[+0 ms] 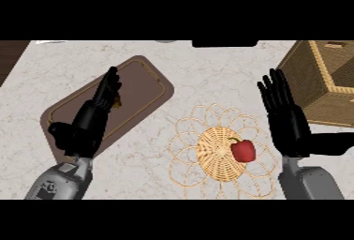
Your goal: Pick the bell pepper from the placemat and place it in the basket
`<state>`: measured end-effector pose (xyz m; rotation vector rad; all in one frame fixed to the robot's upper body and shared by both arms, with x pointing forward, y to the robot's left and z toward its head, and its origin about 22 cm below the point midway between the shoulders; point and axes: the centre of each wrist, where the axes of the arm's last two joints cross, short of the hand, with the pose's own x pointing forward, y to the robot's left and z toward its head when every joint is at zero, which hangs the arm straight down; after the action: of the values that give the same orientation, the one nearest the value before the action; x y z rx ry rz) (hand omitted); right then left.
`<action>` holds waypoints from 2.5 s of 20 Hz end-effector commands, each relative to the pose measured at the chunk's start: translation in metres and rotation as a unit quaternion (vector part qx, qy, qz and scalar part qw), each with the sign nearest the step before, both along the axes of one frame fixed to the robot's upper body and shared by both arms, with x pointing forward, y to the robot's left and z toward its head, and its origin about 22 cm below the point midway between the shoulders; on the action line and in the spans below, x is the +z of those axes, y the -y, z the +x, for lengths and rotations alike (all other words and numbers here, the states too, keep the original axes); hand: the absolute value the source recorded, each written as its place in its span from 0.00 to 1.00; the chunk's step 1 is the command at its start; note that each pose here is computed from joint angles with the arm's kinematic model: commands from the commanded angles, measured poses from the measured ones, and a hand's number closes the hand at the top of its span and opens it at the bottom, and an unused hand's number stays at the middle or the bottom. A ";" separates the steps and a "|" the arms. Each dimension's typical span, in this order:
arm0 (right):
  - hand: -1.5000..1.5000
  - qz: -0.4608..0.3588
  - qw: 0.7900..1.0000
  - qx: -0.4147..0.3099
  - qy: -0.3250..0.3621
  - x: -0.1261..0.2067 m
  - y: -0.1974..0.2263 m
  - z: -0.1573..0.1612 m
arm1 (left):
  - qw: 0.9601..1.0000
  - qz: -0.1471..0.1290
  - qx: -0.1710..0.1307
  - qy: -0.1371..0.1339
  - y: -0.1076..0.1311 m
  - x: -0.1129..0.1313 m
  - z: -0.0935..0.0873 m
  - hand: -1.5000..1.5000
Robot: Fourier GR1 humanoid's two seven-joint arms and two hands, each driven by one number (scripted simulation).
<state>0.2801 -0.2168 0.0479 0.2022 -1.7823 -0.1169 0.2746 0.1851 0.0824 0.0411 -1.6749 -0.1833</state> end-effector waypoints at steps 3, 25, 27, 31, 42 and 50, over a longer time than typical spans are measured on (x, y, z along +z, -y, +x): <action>1.00 -0.031 0.988 0.140 0.063 0.037 -0.019 0.016 | 0.988 -0.003 0.047 -0.146 -0.027 -0.065 -0.027 0.50; 0.00 -0.624 0.734 0.164 0.212 0.162 -0.043 -0.027 | 0.940 -0.005 0.124 -0.318 -0.107 -0.129 -0.079 0.50; 0.00 -0.645 0.718 0.162 0.205 0.185 -0.042 -0.028 | 0.940 0.004 0.118 -0.320 -0.104 -0.133 -0.082 0.50; 0.00 -0.703 0.665 0.189 0.167 0.224 -0.024 -0.036 | 0.938 -0.005 0.128 -0.321 -0.109 -0.131 -0.079 0.50; 0.00 -0.778 0.570 0.255 0.068 0.285 0.006 -0.035 | 0.942 -0.004 0.109 -0.316 -0.106 -0.136 -0.081 0.50; 0.00 -0.758 0.586 0.281 0.049 0.259 0.008 -0.040 | 0.943 0.001 0.102 -0.317 -0.102 -0.124 -0.078 0.50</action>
<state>0.2375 -0.2232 0.3157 -0.5270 -1.2994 1.8644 0.2171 0.2862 -0.0195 0.1078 -1.2107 -0.0149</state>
